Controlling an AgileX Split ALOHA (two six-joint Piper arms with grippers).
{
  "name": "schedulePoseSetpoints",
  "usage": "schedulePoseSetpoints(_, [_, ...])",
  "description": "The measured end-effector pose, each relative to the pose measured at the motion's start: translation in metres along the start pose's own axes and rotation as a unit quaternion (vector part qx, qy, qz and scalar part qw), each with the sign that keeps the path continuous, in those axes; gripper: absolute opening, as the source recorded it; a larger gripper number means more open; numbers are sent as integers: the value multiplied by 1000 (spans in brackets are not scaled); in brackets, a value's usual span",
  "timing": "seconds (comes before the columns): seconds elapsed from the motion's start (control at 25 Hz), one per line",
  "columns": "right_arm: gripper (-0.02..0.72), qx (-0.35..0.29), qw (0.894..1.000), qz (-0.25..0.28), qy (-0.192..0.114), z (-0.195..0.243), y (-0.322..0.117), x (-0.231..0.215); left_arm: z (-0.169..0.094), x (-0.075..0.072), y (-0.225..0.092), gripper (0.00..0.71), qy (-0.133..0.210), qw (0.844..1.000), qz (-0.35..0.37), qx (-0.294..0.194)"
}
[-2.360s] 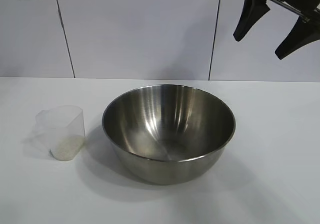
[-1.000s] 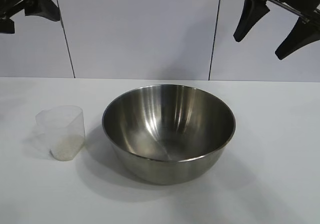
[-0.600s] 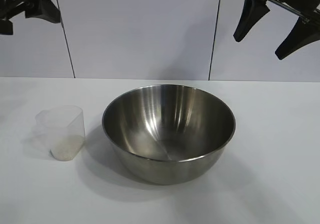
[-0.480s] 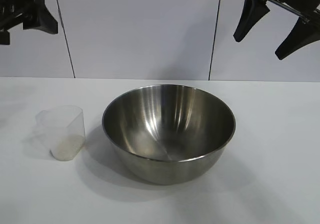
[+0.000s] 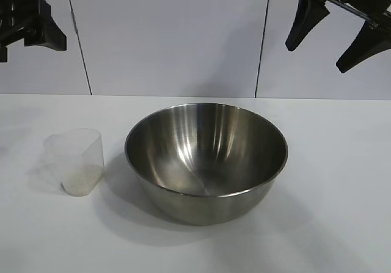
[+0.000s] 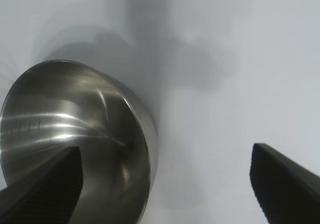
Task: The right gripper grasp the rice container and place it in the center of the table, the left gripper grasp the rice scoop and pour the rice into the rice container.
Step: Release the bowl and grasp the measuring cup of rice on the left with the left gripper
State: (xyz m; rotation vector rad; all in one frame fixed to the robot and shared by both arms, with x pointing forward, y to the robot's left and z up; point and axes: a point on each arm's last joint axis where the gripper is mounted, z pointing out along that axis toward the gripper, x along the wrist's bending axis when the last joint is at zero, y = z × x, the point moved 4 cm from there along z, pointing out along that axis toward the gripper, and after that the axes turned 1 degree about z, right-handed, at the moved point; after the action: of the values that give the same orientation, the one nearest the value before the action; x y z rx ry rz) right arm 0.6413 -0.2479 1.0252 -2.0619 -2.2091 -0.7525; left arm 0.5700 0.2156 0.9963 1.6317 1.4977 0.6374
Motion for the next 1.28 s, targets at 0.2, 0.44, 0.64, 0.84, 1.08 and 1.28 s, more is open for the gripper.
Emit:
schedulePoseSetpoints(0.2, [630, 0, 1000, 0, 0, 0, 0, 0, 0, 0, 0, 657, 1, 1000, 1, -1])
schedulePoseSetpoints(0.44, [630, 0, 1000, 0, 0, 0, 0, 0, 0, 0, 0, 657, 1, 1000, 2, -1])
schedulePoseSetpoints(0.64, [630, 0, 1000, 0, 0, 0, 0, 0, 0, 0, 0, 657, 1, 1000, 9, -1])
schedulePoseSetpoints(0.84, [630, 0, 1000, 0, 0, 0, 0, 0, 0, 0, 0, 657, 1, 1000, 12, -1])
schedulePoseSetpoints(1.08, [630, 0, 1000, 0, 0, 0, 0, 0, 0, 0, 0, 657, 1, 1000, 12, -1])
schedulePoseSetpoints(1.28, [630, 0, 1000, 0, 0, 0, 0, 0, 0, 1, 0, 657, 2, 1000, 12, -2])
